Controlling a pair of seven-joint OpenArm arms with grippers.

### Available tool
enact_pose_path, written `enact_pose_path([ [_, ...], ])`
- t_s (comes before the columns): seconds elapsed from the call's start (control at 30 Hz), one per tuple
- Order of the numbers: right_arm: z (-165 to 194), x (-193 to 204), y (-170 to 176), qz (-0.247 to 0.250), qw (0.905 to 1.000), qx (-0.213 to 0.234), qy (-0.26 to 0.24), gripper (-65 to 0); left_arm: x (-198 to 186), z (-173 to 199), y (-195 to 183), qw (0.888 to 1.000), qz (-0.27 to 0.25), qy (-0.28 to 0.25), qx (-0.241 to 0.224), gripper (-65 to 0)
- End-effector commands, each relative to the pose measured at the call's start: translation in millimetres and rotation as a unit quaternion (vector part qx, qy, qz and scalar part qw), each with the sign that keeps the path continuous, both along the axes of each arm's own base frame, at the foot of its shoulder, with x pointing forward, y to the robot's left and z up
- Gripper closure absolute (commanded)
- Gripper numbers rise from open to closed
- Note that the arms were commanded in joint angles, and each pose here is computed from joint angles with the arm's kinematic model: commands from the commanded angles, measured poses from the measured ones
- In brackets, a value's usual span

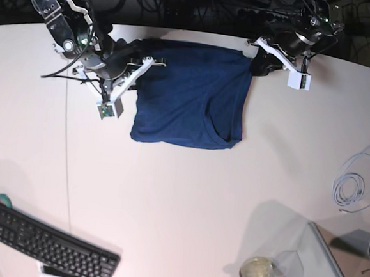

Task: Layout the t-shirt on the table in an organized manner, then fold the t-shirt properly
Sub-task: 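Straighten the collar edge of the folded shirt with both grippers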

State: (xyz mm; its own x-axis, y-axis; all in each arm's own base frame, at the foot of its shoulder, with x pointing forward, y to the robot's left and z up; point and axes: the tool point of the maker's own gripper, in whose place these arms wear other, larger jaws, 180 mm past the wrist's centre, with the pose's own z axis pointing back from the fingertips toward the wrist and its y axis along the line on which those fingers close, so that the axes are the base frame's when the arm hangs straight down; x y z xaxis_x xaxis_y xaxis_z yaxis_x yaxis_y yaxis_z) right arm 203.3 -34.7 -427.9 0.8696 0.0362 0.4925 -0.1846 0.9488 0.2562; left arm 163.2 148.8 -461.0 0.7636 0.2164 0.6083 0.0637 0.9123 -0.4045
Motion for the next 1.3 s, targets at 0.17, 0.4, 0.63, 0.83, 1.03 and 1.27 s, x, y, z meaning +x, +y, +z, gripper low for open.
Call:
enact_pose_path([
  [0.17, 17, -10, 11, 0.009, 0.9995, 0.025, -0.016, -2.3, 6, 7, 2, 1.0, -0.008, -0.017, 0.016, 0.0],
  [0.4, 3, -32, 37, 0.053, 0.9982, 0.03, 0.005, -2.3, 5, 6, 4, 1.0, -0.01, -0.015, 0.019, -9.7],
  [0.63, -30, -47, 32, 0.063, 0.9972, 0.002, 0.039, -2.3, 7, 7, 1, 1.0, -0.013, -0.017, 0.017, -9.7],
  [0.83, -45, -63, 22, 0.06, 0.996, -0.012, 0.065, -2.0, 7, 7, 1, 1.0, -0.013, -0.017, 0.017, -9.7],
  [1.03, -49, -69, 20, 0.057, 0.9954, -0.016, 0.075, -2.0, 6, 6, 1, 1.0, -0.014, -0.016, 0.017, -9.7],
  [1.27, -5, -62, 27, 0.044, 0.9973, 0.025, 0.054, -1.8, 6, 7, 1, 1.0, -0.014, -0.016, 0.017, -9.7],
])
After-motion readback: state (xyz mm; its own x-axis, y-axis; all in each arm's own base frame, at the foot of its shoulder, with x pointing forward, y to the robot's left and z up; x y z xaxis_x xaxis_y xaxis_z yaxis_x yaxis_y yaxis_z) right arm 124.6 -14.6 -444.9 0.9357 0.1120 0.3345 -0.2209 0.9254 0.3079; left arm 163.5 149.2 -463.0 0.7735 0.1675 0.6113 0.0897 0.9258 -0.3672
